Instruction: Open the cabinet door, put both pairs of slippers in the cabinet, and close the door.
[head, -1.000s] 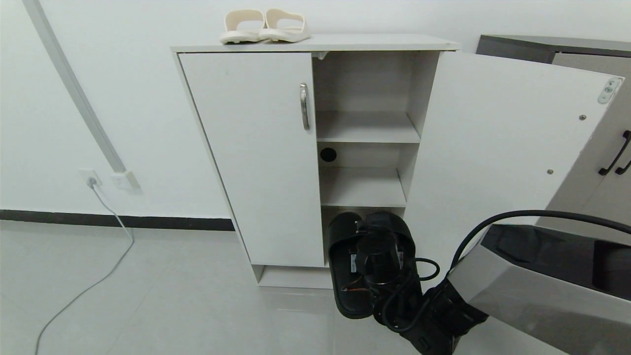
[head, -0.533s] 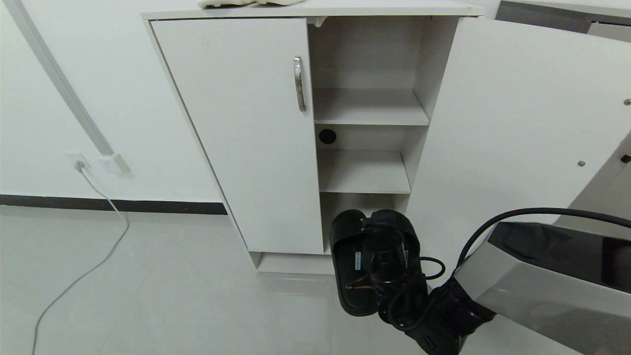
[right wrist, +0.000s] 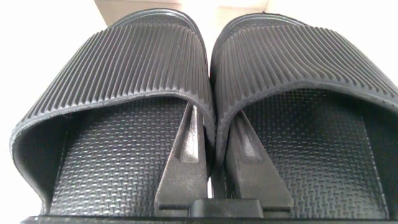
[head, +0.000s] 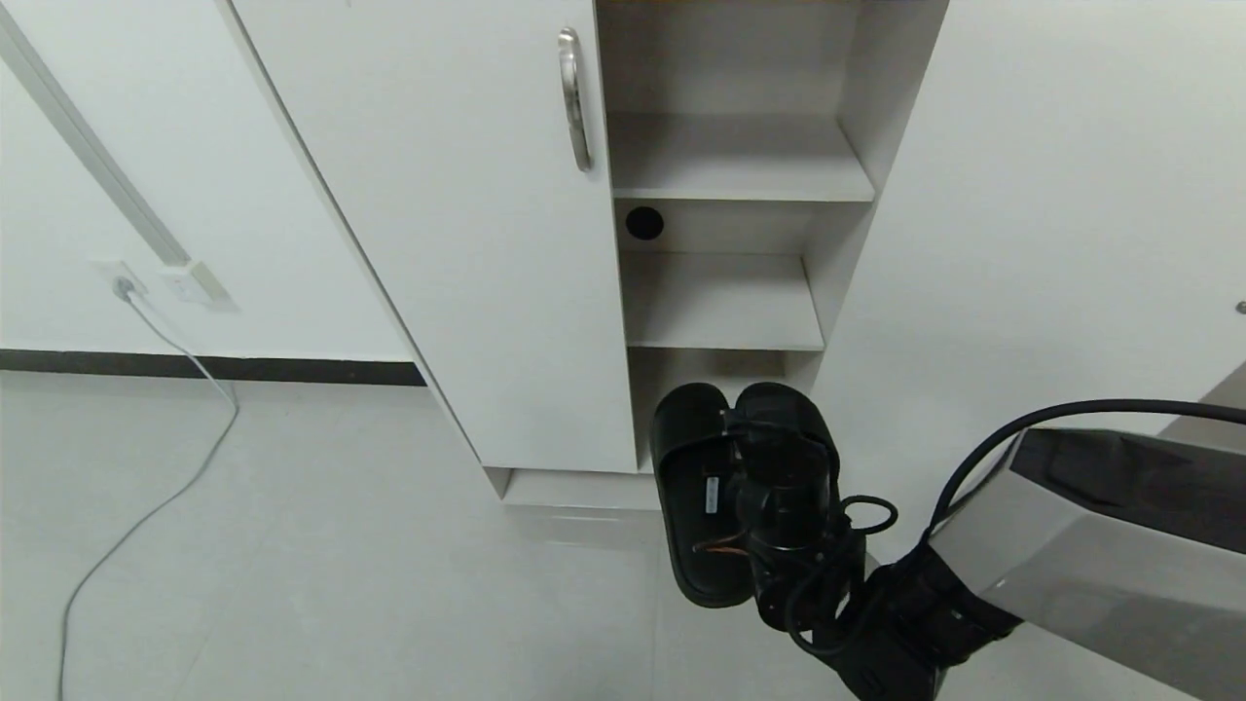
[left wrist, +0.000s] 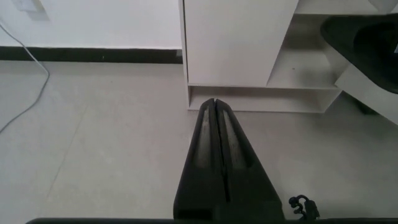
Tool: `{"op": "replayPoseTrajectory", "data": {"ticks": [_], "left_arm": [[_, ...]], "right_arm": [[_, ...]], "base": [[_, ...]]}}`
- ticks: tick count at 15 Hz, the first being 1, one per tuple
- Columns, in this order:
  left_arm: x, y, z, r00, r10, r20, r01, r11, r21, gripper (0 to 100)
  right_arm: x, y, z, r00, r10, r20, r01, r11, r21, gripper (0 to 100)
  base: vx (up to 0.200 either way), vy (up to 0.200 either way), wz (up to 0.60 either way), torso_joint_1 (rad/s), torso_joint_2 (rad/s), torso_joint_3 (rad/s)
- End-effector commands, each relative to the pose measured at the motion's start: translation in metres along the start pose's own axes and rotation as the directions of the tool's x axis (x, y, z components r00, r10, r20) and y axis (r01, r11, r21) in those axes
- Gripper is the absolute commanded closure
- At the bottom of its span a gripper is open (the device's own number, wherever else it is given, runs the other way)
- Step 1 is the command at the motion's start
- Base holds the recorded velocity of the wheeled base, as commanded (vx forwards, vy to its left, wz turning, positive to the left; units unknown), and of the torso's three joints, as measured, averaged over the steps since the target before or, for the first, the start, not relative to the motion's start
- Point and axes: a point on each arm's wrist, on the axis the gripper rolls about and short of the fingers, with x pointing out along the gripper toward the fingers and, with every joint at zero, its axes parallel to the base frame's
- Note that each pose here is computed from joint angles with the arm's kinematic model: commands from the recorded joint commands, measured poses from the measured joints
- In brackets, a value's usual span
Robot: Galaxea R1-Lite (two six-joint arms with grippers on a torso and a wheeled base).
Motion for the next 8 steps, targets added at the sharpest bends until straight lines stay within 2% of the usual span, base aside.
{"op": "replayPoseTrajectory", "data": {"ticks": [1, 3, 8], "left_arm": [[0.0, 0.0, 0.0, 1.0, 0.003, -0.002, -0.003, 1.0, 0.0, 100], [0.0, 0.0, 0.0, 1.0, 0.001, -0.002, -0.001, 1.0, 0.0, 100], [0.0, 0.0, 0.0, 1.0, 0.0, -0.002, 0.0, 1.0, 0.0, 100]], "right_arm": [[-0.022, 0.004, 0.018, 0.996, 0.047, 0.069, -0.047, 0.999, -0.012, 100], [-0.026, 0.002, 0.019, 0.989, 0.054, 0.139, -0.048, 0.998, -0.043, 100], [-0.009, -0.002, 0.017, 0.99, 0.014, 0.143, -0.012, 1.0, -0.015, 100]], "base": [[0.0, 0.0, 0.0, 0.002, 0.0, -0.193], [0.0, 0.0, 0.0, 0.0, 0.0, -0.156], [0.0, 0.0, 0.0, 0.0, 0.0, 0.0]]}}
